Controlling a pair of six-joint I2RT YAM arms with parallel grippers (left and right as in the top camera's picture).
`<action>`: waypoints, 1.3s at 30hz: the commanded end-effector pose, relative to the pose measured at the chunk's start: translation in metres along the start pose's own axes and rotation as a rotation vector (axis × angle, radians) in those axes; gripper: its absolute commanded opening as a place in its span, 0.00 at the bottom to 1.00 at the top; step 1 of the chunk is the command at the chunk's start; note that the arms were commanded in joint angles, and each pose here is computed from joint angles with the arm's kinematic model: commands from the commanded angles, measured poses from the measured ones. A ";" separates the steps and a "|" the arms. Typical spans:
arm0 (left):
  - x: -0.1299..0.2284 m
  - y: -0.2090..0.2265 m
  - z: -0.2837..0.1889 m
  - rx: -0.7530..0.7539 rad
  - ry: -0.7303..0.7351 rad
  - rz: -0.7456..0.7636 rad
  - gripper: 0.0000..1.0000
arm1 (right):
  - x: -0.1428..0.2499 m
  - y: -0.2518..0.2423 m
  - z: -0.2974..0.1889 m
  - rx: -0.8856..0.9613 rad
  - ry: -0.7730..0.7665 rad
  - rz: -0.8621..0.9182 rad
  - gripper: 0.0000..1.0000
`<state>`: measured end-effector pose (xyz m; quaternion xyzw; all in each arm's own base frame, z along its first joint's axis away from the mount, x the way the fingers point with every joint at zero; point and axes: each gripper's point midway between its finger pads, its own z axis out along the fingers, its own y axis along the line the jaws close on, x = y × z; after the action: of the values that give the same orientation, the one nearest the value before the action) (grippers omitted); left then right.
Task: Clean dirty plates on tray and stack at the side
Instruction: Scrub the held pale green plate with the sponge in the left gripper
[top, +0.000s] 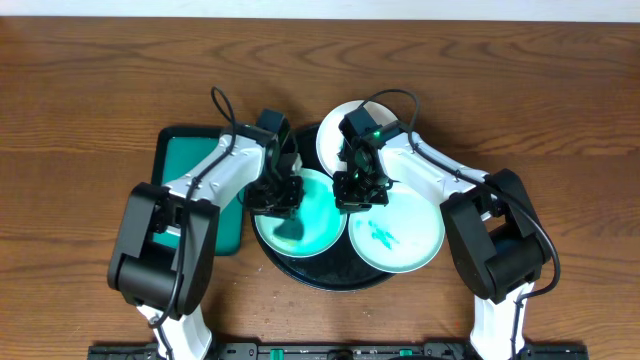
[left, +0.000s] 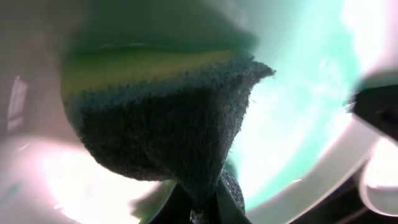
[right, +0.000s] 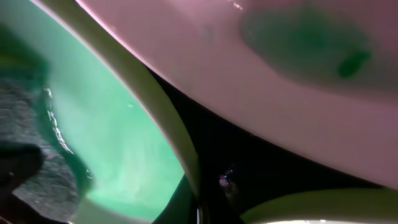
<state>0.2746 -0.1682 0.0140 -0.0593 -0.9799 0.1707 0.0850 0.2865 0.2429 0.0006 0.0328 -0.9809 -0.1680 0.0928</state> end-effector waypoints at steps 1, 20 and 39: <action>-0.001 -0.035 0.017 0.165 0.022 0.039 0.07 | 0.010 -0.035 0.019 0.121 0.043 0.035 0.01; -0.047 0.043 0.005 -0.291 -0.235 -0.157 0.07 | 0.013 -0.036 0.018 0.127 0.055 0.040 0.01; -0.021 0.094 -0.031 -0.627 -0.243 -0.257 0.07 | 0.013 -0.038 0.018 0.128 0.058 0.046 0.01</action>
<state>0.3007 -0.1191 0.0162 0.0578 -0.9977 -0.0343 -0.0014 0.2827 0.2391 0.0004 0.0286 -0.9810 -0.1624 0.1023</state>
